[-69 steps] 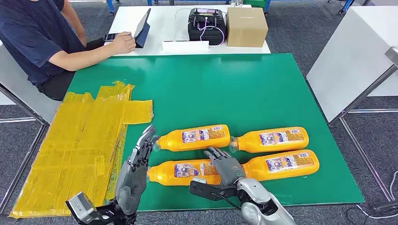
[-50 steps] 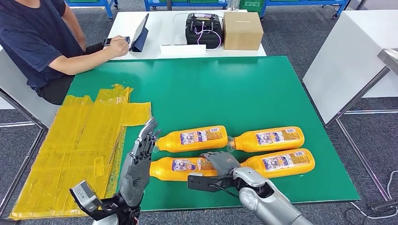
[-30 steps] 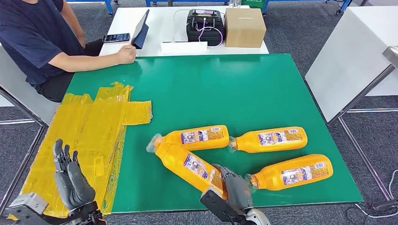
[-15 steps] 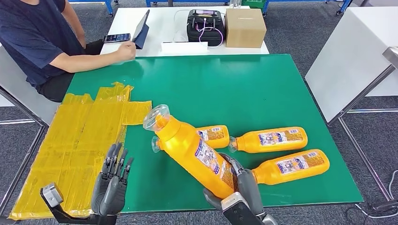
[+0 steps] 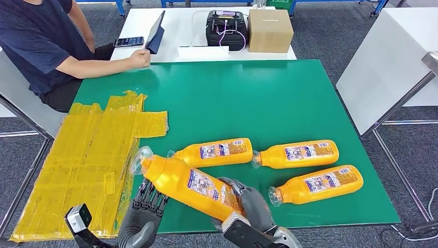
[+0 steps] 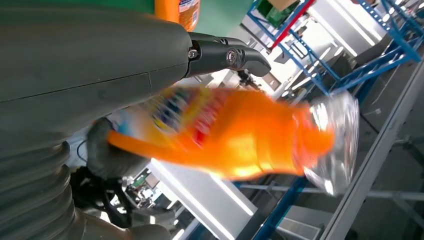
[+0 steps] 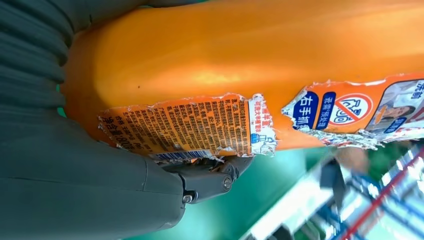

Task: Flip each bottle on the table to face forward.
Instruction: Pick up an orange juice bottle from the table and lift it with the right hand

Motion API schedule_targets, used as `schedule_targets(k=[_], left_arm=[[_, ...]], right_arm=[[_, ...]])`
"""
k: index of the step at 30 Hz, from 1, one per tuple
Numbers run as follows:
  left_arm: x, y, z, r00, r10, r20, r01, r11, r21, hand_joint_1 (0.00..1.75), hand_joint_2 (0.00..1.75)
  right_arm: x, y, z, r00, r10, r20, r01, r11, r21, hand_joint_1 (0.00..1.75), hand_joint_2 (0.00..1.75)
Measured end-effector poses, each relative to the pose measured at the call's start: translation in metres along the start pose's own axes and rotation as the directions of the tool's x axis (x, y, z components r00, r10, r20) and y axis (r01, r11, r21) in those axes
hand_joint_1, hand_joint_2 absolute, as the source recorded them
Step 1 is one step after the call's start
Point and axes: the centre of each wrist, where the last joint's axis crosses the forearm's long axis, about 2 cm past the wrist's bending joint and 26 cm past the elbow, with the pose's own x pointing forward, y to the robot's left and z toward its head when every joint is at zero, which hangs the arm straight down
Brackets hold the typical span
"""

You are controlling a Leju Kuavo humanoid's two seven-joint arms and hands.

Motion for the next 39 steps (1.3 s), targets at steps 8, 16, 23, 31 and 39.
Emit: schedule_targets(k=[8, 16, 23, 31, 39], left_arm=[[0.003, 0.005, -0.005, 0.998, -0.061, -0.022, 0.062, 0.998, 0.027, 0.00, 1.75], [0.006, 0.009, -0.005, 0.981, -0.188, -0.056, 0.193, 0.977, 0.092, 0.00, 1.75], [0.005, 0.009, -0.008, 0.968, -0.244, -0.051, 0.248, 0.962, 0.115, 0.00, 1.75], [0.005, 0.008, -0.009, 0.966, -0.255, -0.035, 0.258, 0.960, 0.114, 1.75, 1.75], [0.005, 0.007, -0.011, 0.968, -0.253, -0.007, 0.252, 0.961, 0.112, 1.75, 1.75]], right_arm=[[-0.005, 0.026, -0.024, 0.995, 0.091, 0.035, -0.097, 0.972, 0.212, 1.75, 1.75], [0.003, 0.047, -0.042, 0.989, 0.106, 0.101, -0.133, 0.942, 0.309, 1.75, 1.75], [0.009, 0.047, -0.050, 0.987, 0.109, 0.119, -0.141, 0.939, 0.313, 1.75, 1.75], [0.010, 0.047, -0.052, 0.987, 0.108, 0.119, -0.141, 0.939, 0.313, 1.75, 1.75], [0.009, 0.048, -0.048, 0.989, 0.106, 0.100, -0.131, 0.946, 0.295, 1.75, 1.75]])
